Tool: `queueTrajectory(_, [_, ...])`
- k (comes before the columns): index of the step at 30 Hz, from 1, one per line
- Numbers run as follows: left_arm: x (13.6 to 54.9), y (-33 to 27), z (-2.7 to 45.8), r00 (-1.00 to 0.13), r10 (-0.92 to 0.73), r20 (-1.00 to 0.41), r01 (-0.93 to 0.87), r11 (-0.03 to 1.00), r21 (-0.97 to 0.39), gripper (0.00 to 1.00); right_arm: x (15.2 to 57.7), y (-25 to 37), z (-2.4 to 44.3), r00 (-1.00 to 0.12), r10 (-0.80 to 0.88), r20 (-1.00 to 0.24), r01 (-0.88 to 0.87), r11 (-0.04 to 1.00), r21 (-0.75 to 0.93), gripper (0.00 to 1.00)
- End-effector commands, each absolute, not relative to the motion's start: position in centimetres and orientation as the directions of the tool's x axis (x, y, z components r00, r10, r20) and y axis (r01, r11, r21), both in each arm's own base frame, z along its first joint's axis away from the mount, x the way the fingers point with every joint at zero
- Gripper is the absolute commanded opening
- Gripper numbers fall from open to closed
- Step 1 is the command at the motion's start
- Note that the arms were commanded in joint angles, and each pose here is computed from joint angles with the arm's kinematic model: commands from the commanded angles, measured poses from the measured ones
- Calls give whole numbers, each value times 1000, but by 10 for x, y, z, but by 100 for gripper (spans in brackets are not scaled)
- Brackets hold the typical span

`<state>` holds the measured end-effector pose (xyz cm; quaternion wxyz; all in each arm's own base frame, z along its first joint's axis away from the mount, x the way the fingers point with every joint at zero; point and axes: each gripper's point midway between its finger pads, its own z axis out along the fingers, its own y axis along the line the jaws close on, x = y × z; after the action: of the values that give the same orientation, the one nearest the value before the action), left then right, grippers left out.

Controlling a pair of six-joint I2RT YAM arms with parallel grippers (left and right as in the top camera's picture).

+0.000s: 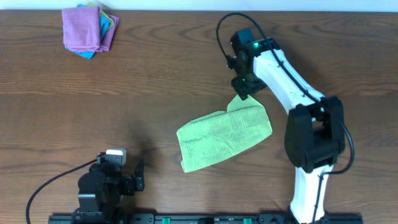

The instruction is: Fold the cloth

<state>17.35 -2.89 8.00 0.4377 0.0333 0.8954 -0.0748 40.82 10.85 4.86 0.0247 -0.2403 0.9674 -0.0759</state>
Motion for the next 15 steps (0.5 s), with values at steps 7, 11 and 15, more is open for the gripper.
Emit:
queueTrajectory(7, [171,-29,76,-625,-4,-781,126,986,-106,95,405,116,39,-854,-518,-46,-518,855,2,55])
queueTrajectory(11, [171,-29,76,-625,-4,-781,126,986,-106,96,406,122,37,-833,-550,-66,-552,833,24,56])
queueTrajectory(15, [171,-29,76,-625,-4,-781,126,986,-106,96,412,122,33,-827,-556,-82,-559,829,18,56])
